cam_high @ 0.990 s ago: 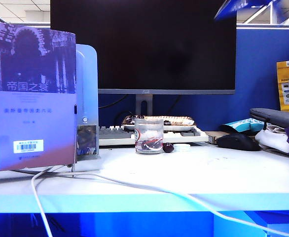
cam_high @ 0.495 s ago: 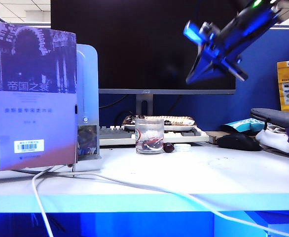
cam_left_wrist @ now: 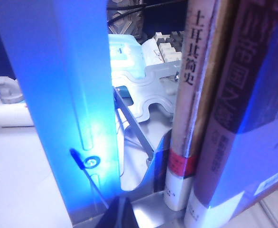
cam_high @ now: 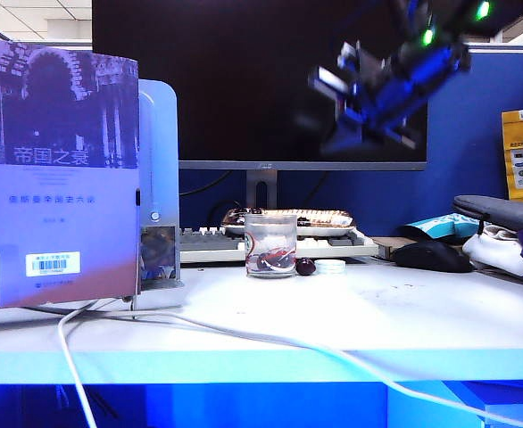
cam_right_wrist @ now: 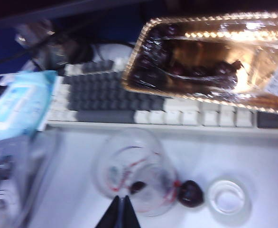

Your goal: Pick up the cherry on the right side of the glass and put it inside the glass.

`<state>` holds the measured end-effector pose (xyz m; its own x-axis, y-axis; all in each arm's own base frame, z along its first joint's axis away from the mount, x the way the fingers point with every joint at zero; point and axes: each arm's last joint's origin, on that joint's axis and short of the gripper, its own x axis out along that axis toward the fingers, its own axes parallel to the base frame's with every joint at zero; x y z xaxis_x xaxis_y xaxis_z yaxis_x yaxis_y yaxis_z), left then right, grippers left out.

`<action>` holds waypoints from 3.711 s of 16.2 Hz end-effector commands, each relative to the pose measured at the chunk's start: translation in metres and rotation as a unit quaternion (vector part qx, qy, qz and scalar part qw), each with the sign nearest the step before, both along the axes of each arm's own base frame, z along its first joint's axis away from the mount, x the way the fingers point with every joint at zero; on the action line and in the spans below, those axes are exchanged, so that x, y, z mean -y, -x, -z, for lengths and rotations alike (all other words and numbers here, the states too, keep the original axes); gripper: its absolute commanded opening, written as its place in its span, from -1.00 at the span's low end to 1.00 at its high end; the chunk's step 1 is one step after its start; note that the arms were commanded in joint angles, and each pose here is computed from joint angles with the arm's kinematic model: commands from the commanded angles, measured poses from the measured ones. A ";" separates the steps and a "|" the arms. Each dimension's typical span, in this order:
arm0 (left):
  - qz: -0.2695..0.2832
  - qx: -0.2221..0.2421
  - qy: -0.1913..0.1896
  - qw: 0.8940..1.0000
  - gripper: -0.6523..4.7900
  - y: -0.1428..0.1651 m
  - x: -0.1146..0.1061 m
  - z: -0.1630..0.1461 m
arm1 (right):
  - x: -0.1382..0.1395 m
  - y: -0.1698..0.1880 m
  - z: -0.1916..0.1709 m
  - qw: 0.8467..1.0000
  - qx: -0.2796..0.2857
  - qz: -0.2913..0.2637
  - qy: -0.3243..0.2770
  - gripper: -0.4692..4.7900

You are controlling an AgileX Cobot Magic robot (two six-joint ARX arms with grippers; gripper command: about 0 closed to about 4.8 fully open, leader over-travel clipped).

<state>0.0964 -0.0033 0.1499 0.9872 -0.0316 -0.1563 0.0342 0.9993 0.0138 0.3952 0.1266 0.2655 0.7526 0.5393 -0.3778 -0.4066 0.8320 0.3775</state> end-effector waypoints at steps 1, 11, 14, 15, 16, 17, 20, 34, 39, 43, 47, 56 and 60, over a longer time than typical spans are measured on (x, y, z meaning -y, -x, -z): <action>0.002 -0.005 -0.002 1.000 -0.78 0.000 0.000 0.001 | -0.003 -0.009 0.017 1.000 -0.008 0.001 0.002 -0.84; 0.002 -0.005 -0.002 1.000 -0.78 0.000 0.000 0.001 | -0.015 -0.042 0.083 0.988 -0.070 0.022 -0.135 -0.84; 0.002 -0.005 -0.002 1.000 -0.78 0.000 0.000 0.001 | -0.020 -0.056 0.076 0.988 -0.065 0.016 -0.138 -0.84; 0.002 -0.005 -0.002 1.000 -0.78 0.000 0.000 0.001 | -0.022 -0.061 0.074 0.988 -0.067 0.010 -0.139 -0.84; 0.002 -0.005 -0.002 1.000 -0.78 0.000 0.000 0.001 | -0.025 -0.070 0.070 0.988 -0.066 0.009 -0.139 -0.84; 0.002 -0.005 -0.002 1.000 -0.78 0.000 0.000 0.001 | -0.026 -0.076 0.068 0.989 -0.062 0.021 -0.136 -0.84; 0.002 -0.005 -0.002 1.000 -0.78 0.000 0.000 0.001 | -0.025 -0.085 0.059 0.989 -0.038 0.077 -0.119 -0.84; 0.002 -0.005 -0.002 1.000 -0.78 0.000 0.000 0.001 | -0.028 -0.081 0.081 0.991 -0.114 -0.018 -0.072 -0.84; 0.002 -0.005 -0.002 1.000 -0.78 0.000 0.000 0.001 | -0.034 -0.077 0.082 0.984 -0.137 -0.074 -0.091 -0.84; 0.002 -0.005 -0.002 1.000 -0.78 0.000 0.000 0.001 | -0.034 -0.075 0.083 0.982 -0.139 -0.092 -0.086 -0.84; 0.002 -0.005 -0.002 1.000 -0.78 0.000 0.000 0.001 | -0.025 -0.075 0.092 0.988 -0.151 0.008 -0.013 -0.84; 0.002 -0.005 -0.002 1.000 -0.78 0.000 0.000 0.001 | -0.019 -0.073 0.097 0.982 -0.170 0.071 0.033 -0.84; 0.002 -0.005 -0.002 1.000 -0.78 0.000 0.000 0.001 | -0.015 -0.072 0.101 0.976 -0.182 0.101 0.062 -0.84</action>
